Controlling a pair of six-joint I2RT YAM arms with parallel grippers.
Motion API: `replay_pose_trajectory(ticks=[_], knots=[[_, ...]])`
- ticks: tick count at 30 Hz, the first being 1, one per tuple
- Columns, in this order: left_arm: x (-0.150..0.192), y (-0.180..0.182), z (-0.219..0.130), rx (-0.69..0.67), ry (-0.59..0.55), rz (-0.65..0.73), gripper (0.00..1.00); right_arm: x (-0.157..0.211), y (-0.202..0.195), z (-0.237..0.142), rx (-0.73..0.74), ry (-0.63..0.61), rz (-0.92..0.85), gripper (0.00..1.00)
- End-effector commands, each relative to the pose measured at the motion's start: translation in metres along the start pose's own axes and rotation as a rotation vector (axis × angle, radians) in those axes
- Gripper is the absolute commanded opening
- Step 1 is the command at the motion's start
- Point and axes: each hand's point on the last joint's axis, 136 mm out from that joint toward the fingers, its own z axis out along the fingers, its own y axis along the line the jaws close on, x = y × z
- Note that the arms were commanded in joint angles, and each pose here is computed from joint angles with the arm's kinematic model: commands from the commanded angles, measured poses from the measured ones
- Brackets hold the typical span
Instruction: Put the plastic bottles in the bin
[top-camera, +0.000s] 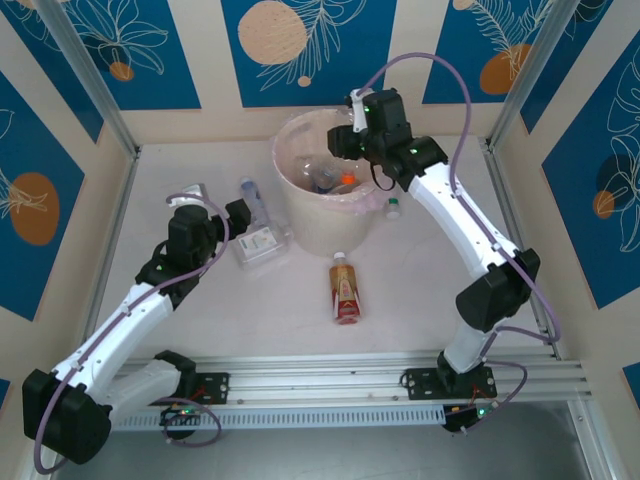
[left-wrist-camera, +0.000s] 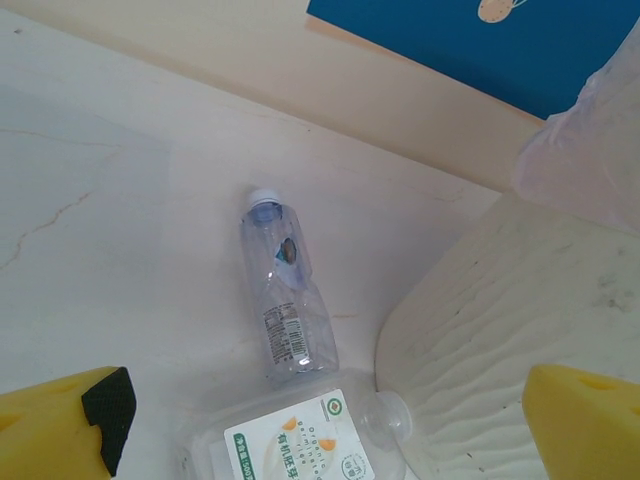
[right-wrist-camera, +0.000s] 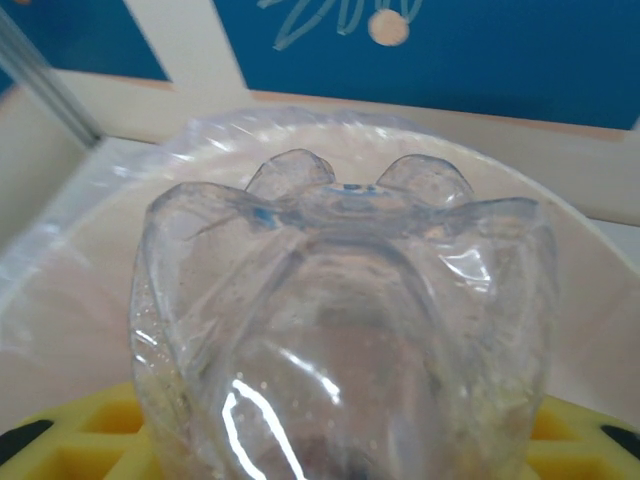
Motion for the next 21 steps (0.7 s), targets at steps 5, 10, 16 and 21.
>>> replay_pose_trajectory(ticks=[5, 10, 16, 21], knots=[[-0.001, 0.005, 0.000, -0.001, -0.003, -0.029, 1.00, 0.019, -0.041, 0.011, 0.373, 0.118, -0.178, 0.56], [-0.001, 0.006, 0.001, -0.005, -0.001, -0.029, 1.00, 0.013, -0.043, 0.013, 0.444, 0.114, -0.203, 0.66], [-0.001, 0.008, 0.000, -0.011, 0.000, -0.030, 1.00, -0.002, -0.058, 0.001, 0.567, 0.079, -0.178, 0.75], [0.000, 0.010, 0.001, -0.014, 0.002, -0.032, 1.00, -0.008, -0.059, -0.008, 0.584, 0.060, -0.158, 0.81]])
